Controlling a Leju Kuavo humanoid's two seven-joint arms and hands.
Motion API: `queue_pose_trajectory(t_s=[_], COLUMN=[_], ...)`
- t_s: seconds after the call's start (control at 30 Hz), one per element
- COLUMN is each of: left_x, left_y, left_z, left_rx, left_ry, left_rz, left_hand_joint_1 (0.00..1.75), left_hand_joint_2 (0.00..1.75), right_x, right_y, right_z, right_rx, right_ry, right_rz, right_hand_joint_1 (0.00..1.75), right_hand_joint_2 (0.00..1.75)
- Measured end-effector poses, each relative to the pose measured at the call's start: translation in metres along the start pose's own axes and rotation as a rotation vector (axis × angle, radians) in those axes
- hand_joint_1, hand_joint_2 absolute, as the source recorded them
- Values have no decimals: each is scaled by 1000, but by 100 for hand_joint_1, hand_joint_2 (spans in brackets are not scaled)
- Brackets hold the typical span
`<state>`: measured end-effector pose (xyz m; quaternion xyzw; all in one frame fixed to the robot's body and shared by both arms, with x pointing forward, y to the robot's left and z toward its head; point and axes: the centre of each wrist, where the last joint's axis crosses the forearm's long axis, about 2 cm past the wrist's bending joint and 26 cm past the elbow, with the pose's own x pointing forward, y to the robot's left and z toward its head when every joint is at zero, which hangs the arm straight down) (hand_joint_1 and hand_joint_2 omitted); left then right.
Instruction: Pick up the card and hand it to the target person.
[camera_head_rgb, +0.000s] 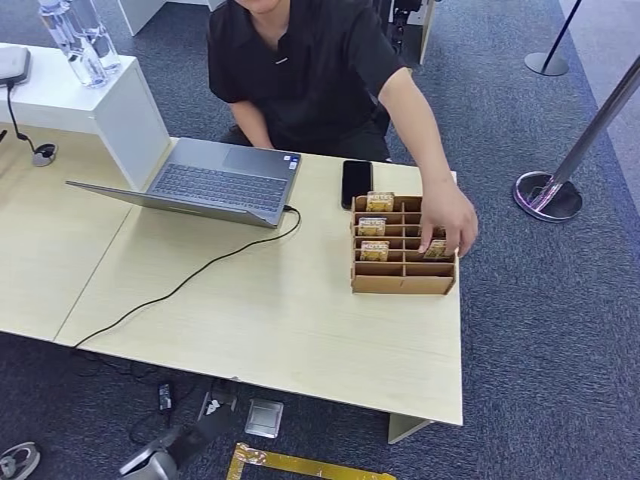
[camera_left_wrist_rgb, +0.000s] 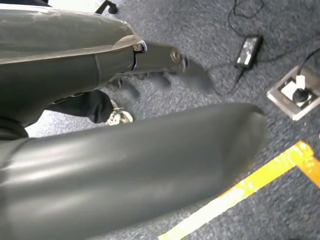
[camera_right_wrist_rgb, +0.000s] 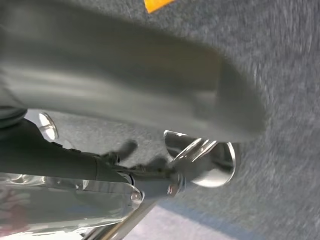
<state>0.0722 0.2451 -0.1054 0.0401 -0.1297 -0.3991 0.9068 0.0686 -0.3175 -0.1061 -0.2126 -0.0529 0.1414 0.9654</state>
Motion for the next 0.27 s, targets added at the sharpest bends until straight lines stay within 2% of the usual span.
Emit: queue_pose_trajectory(t_s=[0.07, 0.17, 0.23, 0.27], left_x=[0, 0, 0, 0], left_y=[0, -1, -1, -1], left_z=[0, 0, 0, 0], left_rx=[-18, -49, -59, -61], left_ry=[1, 5, 5, 5], left_rz=[-4, -5, -5, -5], left_hand_joint_1=[175, 175, 175, 175], left_hand_joint_2=[0, 0, 87, 116], right_x=[-1, 4, 12, 14], right_y=[7, 15, 17, 17], right_z=[2, 6, 7, 8], right_rx=[29, 60, 68, 70], right_ry=[-16, -60, -91, -97], right_rz=[9, 35, 50, 53], right_hand_joint_1=[175, 175, 175, 175], right_hand_joint_2=[175, 175, 175, 175])
